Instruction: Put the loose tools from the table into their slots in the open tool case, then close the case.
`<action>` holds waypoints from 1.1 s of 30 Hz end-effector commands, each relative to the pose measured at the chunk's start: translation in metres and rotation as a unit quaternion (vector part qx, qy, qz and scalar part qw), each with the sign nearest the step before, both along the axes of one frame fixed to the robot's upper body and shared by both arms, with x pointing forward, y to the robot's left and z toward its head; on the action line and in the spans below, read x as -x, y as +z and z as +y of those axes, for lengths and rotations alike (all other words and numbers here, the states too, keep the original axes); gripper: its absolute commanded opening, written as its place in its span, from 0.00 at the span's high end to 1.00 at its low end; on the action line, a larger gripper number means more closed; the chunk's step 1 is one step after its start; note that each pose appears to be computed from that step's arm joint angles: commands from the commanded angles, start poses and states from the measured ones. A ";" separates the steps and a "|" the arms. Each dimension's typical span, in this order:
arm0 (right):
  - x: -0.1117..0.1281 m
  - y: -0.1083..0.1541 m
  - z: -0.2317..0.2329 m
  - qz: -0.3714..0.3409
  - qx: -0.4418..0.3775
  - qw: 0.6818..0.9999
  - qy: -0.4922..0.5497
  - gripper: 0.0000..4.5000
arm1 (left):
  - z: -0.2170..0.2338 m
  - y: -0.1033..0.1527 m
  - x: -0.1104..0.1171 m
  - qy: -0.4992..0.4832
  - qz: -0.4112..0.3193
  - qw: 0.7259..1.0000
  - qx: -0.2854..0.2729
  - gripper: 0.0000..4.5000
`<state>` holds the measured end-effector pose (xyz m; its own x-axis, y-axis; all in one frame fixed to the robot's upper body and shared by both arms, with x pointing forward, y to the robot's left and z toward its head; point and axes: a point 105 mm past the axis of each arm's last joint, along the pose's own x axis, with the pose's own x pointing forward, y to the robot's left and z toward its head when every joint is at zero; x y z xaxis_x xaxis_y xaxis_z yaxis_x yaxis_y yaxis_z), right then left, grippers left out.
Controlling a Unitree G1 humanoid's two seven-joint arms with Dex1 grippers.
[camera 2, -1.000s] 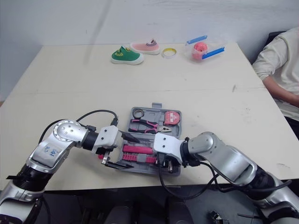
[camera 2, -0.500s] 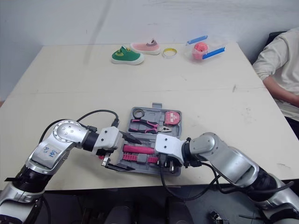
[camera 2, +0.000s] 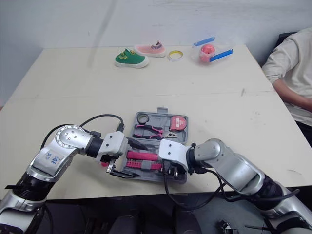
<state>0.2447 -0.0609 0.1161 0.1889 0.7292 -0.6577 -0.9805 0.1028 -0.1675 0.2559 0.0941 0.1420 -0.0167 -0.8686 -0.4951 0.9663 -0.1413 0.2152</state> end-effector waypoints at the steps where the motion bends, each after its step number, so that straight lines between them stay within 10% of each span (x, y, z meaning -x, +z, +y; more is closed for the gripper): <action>1: 0.003 0.021 -0.002 -0.014 -0.052 0.999 -0.003 0.06 | -0.003 0.010 0.002 -0.014 -0.019 1.000 0.009 0.00; 9: 0.006 0.022 -0.018 -0.051 -0.208 0.976 -0.042 0.11 | -0.004 0.012 -0.001 -0.009 -0.021 1.000 0.015 0.00; 18: -0.002 0.003 -0.021 -0.028 -0.250 0.966 -0.060 0.99 | -0.004 0.012 -0.001 -0.013 -0.021 1.000 0.013 0.00; 30: 0.002 -0.052 -0.031 0.003 -0.103 0.993 -0.059 0.99 | -0.001 0.011 -0.005 -0.005 -0.028 1.000 0.013 0.00; 33: -0.015 -0.050 -0.035 -0.080 -0.069 0.992 -0.064 0.99 | -0.001 0.010 -0.006 0.000 -0.030 0.999 0.015 0.00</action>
<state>0.2522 -0.0793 0.0931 0.3208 0.8543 -0.4089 -0.9343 0.2147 -0.2845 0.2603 0.0928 0.1449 -0.0059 -0.8778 -0.4791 0.9612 -0.1371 0.2392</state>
